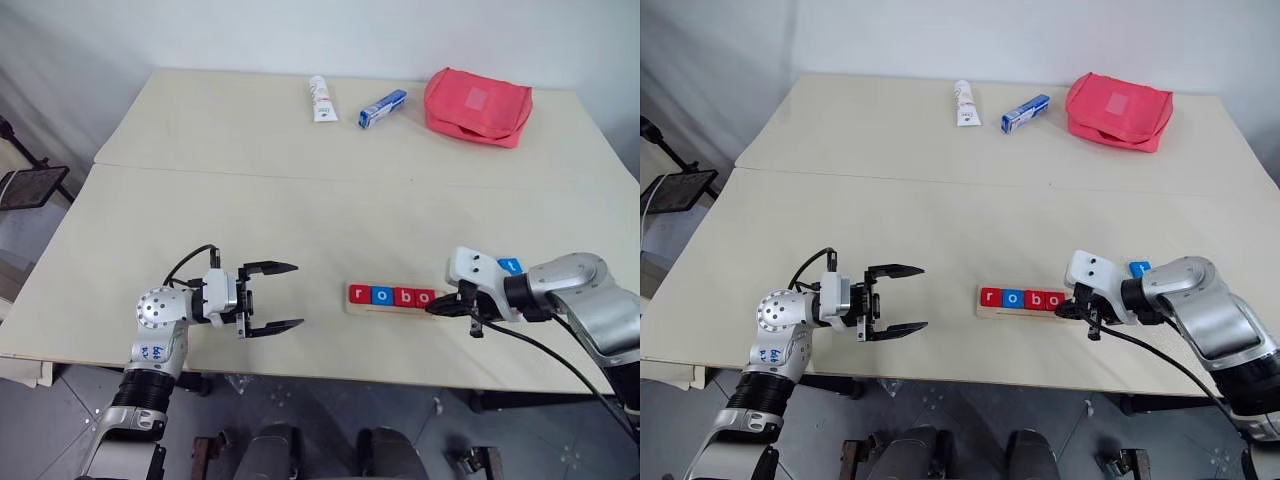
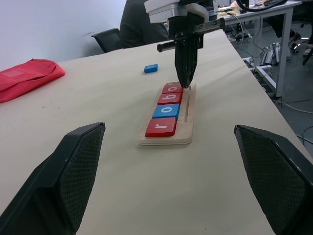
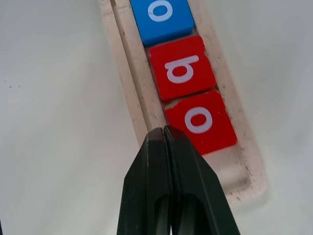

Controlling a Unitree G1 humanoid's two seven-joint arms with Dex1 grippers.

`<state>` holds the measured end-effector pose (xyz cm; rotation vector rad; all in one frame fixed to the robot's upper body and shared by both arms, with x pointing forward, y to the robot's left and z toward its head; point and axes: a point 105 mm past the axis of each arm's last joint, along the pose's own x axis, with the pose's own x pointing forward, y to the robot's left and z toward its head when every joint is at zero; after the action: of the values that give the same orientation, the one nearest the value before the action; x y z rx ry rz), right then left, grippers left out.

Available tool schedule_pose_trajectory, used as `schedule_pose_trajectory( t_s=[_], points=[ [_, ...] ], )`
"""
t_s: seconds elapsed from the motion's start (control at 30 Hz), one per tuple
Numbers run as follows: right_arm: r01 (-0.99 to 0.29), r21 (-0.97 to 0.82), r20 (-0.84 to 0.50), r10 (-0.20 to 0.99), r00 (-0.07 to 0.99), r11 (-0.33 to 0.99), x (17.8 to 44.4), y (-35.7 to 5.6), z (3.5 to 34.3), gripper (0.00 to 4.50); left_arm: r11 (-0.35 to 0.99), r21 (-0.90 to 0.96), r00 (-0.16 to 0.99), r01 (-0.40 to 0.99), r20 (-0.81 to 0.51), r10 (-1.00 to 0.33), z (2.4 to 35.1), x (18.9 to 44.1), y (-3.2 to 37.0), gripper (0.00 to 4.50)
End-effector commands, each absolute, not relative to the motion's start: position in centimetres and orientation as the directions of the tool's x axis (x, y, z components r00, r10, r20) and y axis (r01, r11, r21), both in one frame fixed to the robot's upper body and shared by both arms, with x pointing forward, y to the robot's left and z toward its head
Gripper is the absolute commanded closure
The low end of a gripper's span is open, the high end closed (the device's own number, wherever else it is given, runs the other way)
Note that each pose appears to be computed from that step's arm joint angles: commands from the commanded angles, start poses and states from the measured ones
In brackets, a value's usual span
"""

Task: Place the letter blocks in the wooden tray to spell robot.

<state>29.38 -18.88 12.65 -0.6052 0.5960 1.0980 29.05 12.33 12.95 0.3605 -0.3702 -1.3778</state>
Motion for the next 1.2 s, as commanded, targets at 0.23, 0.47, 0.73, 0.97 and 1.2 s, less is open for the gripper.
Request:
schedule_pose_trajectory(
  t_s=[0.23, 0.47, 0.73, 0.97, 1.2],
  points=[
    [-0.881, -0.238, -0.68, 0.578, 0.452, 0.409, 29.5, -21.1, 15.1, 4.48, 0.15, 0.479, 0.141, 0.865, 0.055, -0.988, 13.4, 28.7, 12.2, 0.0],
    [-0.859, -0.243, -0.679, 0.553, 0.482, 0.451, 30.3, -22.1, 14.2, 4.48, 0.145, 0.478, 0.134, 0.866, 0.057, -0.989, 13.5, 28.9, 12.0, 0.0],
    [-0.862, -0.222, -0.669, 0.572, 0.474, 0.456, 30.6, -21.5, 13.5, 4.48, 0.145, 0.48, 0.137, 0.865, 0.053, -0.989, 13.5, 28.9, 12.2, 0.0],
    [-0.867, -0.203, -0.653, 0.597, 0.466, 0.455, 30.8, -20.5, 13.1, 4.48, 0.151, 0.477, 0.146, 0.866, 0.049, -0.988, 13.4, 28.7, 12.4, 0.0],
    [-0.866, -0.195, -0.64, 0.61, 0.468, 0.46, 31.0, -19.9, 12.9, 4.48, 0.152, 0.477, 0.146, 0.866, 0.051, -0.988, 13.5, 28.8, 12.4, 0.0]
  ],
)
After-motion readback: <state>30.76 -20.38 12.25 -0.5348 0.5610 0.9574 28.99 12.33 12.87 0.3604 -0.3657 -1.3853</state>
